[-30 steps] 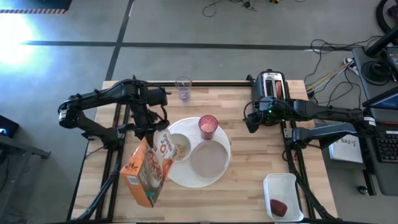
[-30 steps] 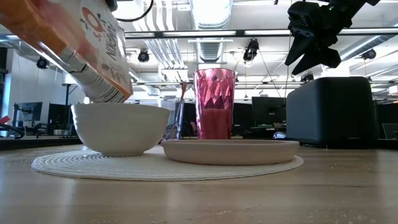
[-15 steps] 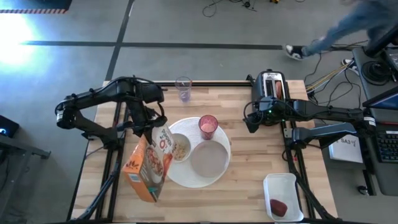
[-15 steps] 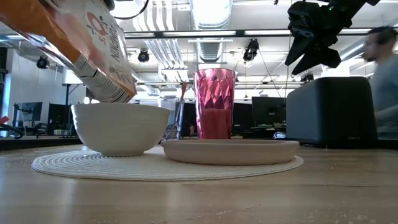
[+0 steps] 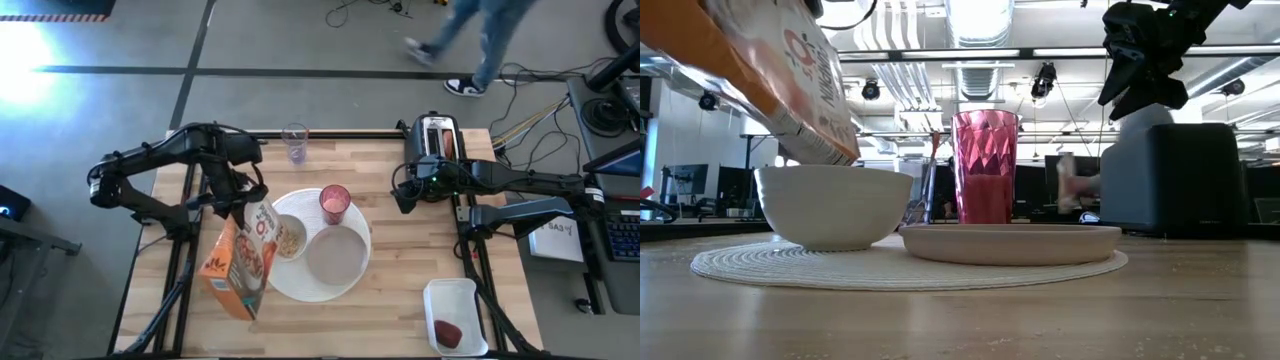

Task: Arrange a breakfast setting
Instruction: Pour the cereal from the orange cereal box into the white bowl

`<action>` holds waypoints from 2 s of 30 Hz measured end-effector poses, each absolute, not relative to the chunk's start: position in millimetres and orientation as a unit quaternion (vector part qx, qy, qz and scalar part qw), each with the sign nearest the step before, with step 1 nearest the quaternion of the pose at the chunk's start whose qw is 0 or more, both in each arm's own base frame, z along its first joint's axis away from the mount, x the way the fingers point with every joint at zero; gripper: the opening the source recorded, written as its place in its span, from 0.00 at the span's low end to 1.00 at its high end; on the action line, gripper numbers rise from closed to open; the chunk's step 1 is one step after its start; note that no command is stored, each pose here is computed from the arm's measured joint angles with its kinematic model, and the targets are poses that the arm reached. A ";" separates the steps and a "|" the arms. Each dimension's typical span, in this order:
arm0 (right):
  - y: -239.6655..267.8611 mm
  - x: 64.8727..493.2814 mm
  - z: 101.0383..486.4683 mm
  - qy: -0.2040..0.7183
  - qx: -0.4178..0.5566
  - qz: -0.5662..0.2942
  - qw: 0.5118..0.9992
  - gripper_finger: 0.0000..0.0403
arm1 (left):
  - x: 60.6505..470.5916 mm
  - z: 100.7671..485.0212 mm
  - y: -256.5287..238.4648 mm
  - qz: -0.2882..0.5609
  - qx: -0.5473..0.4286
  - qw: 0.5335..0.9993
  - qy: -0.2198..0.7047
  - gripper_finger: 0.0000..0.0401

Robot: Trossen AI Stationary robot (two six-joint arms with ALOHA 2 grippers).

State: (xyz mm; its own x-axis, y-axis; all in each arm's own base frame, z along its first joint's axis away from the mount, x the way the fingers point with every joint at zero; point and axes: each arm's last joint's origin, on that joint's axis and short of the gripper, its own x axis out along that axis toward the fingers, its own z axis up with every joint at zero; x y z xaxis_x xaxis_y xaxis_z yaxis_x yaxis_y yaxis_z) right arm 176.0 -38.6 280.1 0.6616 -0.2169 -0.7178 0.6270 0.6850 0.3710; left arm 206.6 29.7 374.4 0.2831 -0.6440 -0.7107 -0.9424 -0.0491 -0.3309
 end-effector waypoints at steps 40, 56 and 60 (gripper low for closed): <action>-38.6 175.9 280.1 0.329 0.311 -0.246 0.857 0.44 | 223.6 364.4 35.2 0.151 -0.729 0.317 0.587 0.00; -38.6 176.0 280.1 0.329 0.311 -0.246 0.857 0.44 | 217.9 367.6 34.1 0.152 -0.713 0.357 0.584 0.00; -38.6 176.0 280.1 0.329 0.311 -0.246 0.857 0.44 | 217.8 367.6 34.1 0.153 -0.713 0.357 0.584 0.00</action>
